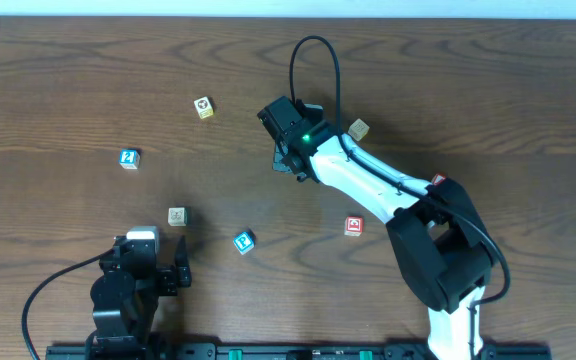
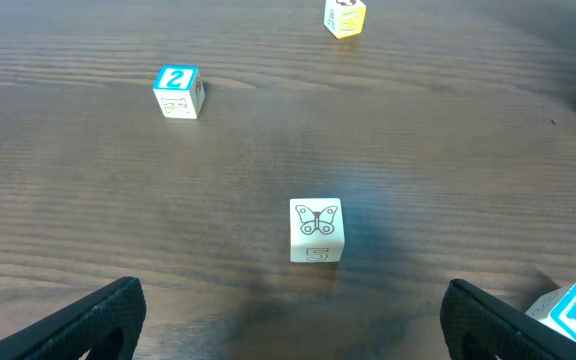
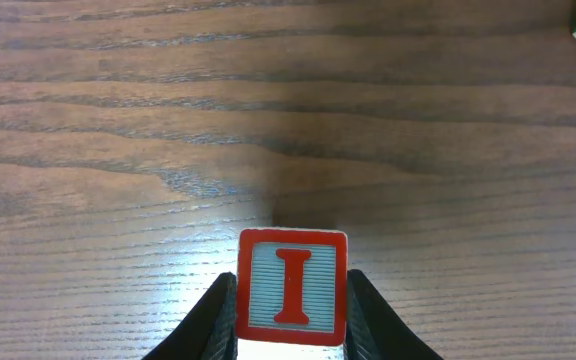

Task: Spell out Ai2
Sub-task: 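Carry the 'I' block toward table center and lower it, then release the 'I' block and move right gripper to red 'A' block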

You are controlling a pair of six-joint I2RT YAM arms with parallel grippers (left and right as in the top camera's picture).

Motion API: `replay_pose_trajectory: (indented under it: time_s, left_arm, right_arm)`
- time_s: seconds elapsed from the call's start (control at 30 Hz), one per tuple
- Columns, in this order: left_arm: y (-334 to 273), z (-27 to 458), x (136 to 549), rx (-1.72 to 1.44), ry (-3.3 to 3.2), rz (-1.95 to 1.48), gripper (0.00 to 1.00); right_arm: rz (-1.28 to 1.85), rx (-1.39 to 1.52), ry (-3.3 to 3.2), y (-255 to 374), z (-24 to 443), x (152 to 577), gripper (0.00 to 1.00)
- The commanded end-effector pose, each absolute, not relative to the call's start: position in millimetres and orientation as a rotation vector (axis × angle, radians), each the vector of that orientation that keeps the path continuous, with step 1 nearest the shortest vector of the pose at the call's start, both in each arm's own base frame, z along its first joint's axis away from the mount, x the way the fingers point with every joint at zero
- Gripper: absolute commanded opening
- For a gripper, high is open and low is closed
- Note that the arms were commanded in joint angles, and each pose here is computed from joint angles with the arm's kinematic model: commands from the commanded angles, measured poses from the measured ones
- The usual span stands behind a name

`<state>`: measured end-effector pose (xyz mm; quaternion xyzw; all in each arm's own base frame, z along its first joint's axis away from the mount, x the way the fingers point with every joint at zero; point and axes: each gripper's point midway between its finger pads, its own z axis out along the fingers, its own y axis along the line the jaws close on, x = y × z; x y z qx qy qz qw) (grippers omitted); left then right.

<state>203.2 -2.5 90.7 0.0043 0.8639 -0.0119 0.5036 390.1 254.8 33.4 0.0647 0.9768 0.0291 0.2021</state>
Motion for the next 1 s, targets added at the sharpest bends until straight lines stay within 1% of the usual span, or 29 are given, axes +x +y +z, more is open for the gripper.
replay_pose_trajectory:
  time_s: [0.0,0.4,0.73,0.77,0.9,0.93,0.97]
  left_arm:
    - [-3,89,203,0.001,2.088,-0.037,0.95]
    - [-3,89,203,0.001,2.088,-0.037,0.95]
    - [-3,89,203,0.001,2.088,-0.037,0.95]
    - [-3,89,203,0.001,2.088,-0.037,0.95]
    - [-3,89,203,0.001,2.088,-0.037,0.95]
    - [-3,89,203,0.001,2.088,-0.037,0.95]
    - [-3,89,203,0.001,2.088,-0.037,0.95]
  right_arm:
    - [0.045,0.144,2.738,255,24,387,0.01]
    - [0.052,0.118,2.728,260,15,392,0.02]
    - [0.024,0.12,2.727,257,8,393,0.06]
    - [0.021,0.12,2.726,257,8,394,0.08]
    - [0.018,0.12,2.726,257,8,393,0.31]
    - [0.016,0.12,2.726,256,8,393,0.34]
    - [0.015,0.12,2.726,256,8,393,0.35]
